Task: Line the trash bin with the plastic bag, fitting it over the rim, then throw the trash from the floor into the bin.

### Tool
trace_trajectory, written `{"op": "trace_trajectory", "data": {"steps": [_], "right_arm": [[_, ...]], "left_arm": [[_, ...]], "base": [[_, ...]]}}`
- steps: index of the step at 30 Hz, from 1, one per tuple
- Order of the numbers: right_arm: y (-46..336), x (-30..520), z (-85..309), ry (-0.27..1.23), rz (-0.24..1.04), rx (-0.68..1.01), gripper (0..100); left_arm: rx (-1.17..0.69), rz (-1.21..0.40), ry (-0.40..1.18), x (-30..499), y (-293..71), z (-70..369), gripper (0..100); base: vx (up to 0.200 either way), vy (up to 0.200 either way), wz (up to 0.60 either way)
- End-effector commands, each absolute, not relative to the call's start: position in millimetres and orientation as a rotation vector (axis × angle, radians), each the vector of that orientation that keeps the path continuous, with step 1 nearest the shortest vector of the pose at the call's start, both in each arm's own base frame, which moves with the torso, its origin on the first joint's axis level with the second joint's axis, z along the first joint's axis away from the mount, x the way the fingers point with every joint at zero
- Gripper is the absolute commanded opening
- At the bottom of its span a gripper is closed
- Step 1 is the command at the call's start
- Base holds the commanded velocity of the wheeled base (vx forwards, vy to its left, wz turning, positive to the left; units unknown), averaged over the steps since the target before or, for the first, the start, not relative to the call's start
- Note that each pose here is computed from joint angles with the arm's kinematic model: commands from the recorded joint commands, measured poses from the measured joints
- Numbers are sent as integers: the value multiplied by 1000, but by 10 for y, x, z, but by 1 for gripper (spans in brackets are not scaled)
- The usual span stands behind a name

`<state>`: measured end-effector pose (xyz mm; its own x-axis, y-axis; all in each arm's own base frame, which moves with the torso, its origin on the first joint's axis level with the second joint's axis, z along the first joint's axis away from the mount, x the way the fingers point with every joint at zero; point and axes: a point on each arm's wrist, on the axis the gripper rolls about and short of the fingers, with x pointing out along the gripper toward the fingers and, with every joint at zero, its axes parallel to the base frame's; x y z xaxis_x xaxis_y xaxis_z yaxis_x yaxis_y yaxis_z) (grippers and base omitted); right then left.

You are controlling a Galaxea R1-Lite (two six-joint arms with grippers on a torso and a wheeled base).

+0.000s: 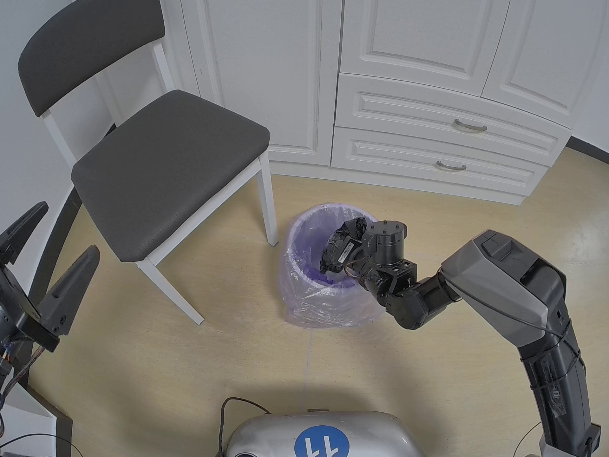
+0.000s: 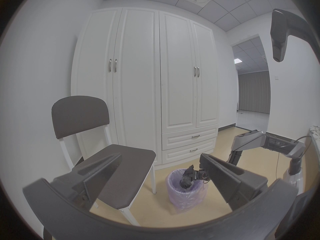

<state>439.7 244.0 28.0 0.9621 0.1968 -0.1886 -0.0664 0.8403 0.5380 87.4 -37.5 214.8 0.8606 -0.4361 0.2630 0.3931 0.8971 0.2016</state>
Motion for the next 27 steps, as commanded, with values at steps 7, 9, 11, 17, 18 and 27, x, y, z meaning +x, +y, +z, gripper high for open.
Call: {"op": "trace_trajectory", "data": {"steps": [7, 9, 11, 17, 18, 27], "right_arm": [[2498, 4486, -109, 271, 132, 549, 0], [2503, 4494, -102, 267, 134, 552, 0], [2504, 4497, -103, 267, 132, 554, 0], [2505, 4500, -82, 260, 131, 559, 100], [2505, 4500, -82, 260, 131, 559, 100], [2481, 4507, 80, 227, 133, 576, 100]], "left_arm": [[144, -439, -305, 876, -376, 2136, 100], [144, -439, -305, 876, -376, 2136, 100], [144, -439, -305, 876, -376, 2136, 100], [148, -438, -306, 876, -376, 2136, 100], [150, -438, -306, 876, -376, 2136, 100], [164, -436, -307, 875, -376, 2132, 100]], "base": [[0, 0, 0], [0, 0, 0], [0, 0, 0], [0, 0, 0], [0, 0, 0], [0, 0, 0]]}}
